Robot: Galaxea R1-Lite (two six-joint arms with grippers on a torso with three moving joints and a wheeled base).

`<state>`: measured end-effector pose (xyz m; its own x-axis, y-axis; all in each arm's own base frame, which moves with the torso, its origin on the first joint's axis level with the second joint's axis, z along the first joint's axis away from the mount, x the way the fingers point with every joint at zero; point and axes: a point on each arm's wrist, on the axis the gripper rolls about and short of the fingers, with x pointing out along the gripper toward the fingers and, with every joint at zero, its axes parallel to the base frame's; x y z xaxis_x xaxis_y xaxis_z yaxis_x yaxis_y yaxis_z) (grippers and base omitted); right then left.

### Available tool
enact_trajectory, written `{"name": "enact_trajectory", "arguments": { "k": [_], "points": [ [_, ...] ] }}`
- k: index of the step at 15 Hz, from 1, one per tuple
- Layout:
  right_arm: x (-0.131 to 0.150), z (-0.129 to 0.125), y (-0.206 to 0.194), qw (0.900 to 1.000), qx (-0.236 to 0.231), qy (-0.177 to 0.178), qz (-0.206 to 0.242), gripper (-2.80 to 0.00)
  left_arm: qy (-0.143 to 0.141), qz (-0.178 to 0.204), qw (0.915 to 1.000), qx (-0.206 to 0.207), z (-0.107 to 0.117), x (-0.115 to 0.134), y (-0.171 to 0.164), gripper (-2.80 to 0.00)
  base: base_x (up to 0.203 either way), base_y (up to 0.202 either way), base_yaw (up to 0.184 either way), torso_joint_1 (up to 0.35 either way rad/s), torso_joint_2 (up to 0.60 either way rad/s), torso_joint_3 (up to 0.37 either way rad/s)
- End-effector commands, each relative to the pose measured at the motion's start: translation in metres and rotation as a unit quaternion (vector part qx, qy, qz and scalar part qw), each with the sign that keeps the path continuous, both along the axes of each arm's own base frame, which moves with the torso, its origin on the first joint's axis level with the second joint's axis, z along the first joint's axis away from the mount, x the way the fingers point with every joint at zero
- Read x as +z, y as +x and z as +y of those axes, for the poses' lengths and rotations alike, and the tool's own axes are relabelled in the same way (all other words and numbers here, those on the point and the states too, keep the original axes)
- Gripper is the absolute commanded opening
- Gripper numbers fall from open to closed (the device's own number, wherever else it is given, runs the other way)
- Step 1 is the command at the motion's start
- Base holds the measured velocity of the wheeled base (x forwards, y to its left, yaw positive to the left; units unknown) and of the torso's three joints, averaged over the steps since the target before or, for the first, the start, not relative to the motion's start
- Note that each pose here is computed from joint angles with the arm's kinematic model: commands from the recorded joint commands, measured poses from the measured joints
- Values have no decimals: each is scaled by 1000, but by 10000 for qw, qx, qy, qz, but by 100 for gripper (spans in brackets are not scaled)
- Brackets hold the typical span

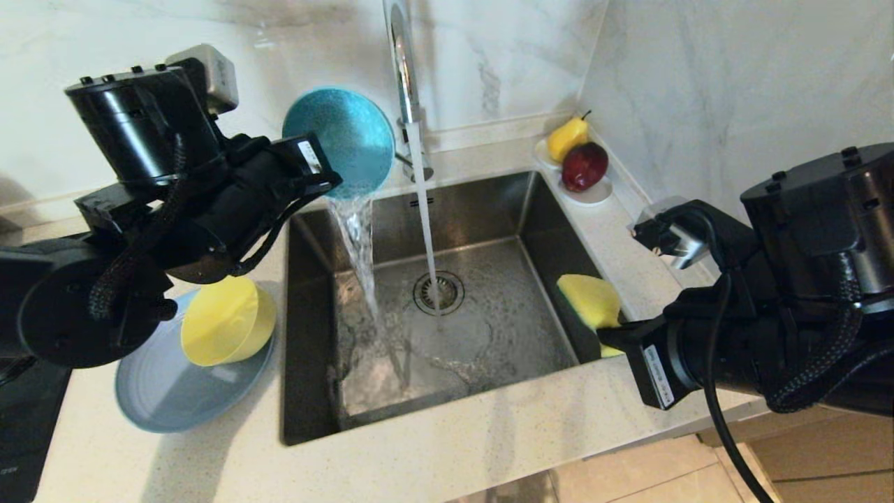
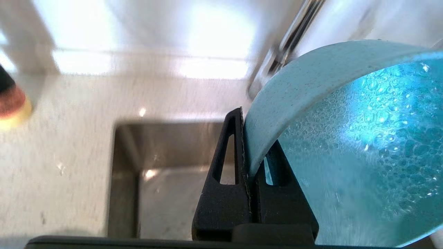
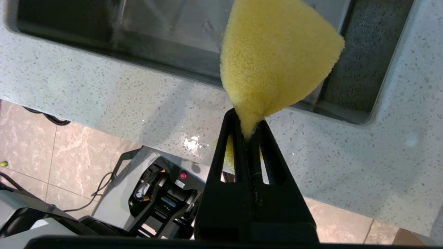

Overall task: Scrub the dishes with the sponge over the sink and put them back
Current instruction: Wash the bowl

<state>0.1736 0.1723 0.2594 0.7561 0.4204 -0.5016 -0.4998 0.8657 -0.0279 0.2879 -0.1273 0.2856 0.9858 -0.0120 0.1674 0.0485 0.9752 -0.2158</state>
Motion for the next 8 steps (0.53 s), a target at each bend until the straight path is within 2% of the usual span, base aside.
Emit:
{"name": "enact_trajectory", "arguments": {
  "k": [1,5,7,8],
  "points": [
    [-1,0,0,10000,-12,-16,11,-280,19,-387,9992,-137,4,5,-10,-280,0,0,0,0,0,0],
    [1,0,0,10000,-12,4,-9,-280,315,-932,9938,-526,7,3,-21,-280,0,0,0,0,0,0],
    [1,0,0,10000,-12,6,-11,-280,347,-1326,9889,-566,8,6,-25,-280,0,0,0,0,0,0],
    [1,0,0,10000,-12,10,-14,-280,350,-1339,9887,-573,8,6,-26,-280,0,0,0,0,0,0]
  ]
}}
